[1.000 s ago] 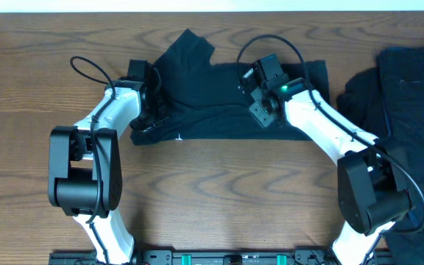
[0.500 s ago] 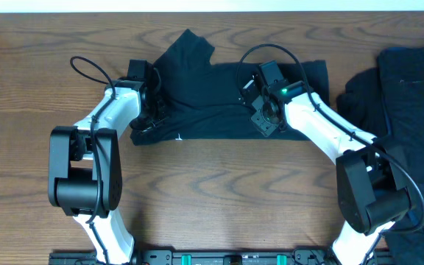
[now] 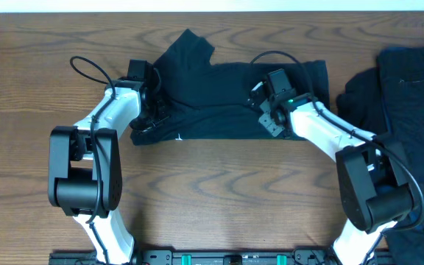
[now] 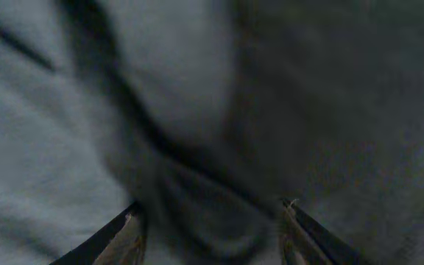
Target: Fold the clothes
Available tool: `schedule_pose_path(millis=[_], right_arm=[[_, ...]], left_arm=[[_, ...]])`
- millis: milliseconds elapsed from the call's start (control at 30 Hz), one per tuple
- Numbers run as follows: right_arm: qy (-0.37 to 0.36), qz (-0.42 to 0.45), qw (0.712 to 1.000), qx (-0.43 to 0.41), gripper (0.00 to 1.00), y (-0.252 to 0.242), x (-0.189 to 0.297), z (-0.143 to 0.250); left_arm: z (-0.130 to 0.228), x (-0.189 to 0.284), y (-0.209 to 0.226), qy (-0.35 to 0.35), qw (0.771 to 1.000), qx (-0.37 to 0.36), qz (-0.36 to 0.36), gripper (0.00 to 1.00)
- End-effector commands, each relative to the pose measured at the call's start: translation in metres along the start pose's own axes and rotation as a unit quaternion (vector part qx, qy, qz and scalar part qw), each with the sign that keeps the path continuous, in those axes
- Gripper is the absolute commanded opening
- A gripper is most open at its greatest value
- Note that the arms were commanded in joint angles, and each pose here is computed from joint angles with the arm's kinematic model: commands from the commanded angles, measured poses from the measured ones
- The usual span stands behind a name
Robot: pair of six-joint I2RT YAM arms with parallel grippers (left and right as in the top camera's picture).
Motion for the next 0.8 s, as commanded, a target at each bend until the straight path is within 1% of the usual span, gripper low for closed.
schedule_pose_path(millis=[0, 133, 467, 767], right_arm=[[-0.005, 0.018, 0.999, -0.028, 0.56, -0.015, -0.002, 0.001], [-0.019, 0.025, 0.999, -0.041, 0.60, -0.024, -0.003, -0.001], [-0.065, 0.048, 0.994, -0.077, 0.63, -0.051, -0.004, -0.010], [-0.136, 0.070, 0.974, -0.168, 0.75, -0.081, -0.001, -0.024]], left_arm=[[0.005, -0.025, 0.015, 0.027, 0.999, 0.008, -0.039, 0.06], [0.005, -0.025, 0.015, 0.027, 0.999, 0.008, -0.039, 0.06], [0.005, -0.025, 0.015, 0.027, 0.999, 0.008, -0.039, 0.06], [0.005, -0.025, 0.015, 0.025, 0.999, 0.007, -0.038, 0.06]])
Point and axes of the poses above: each gripper's point midway between its finger pads, its own x axis back along the fingers, its own y axis along the line the jaws close on, z = x × y, the point moved 10 cm from there along x, back along the fingers, and after that the axes turned 11 degrees about -x, right-handed, at the moved point
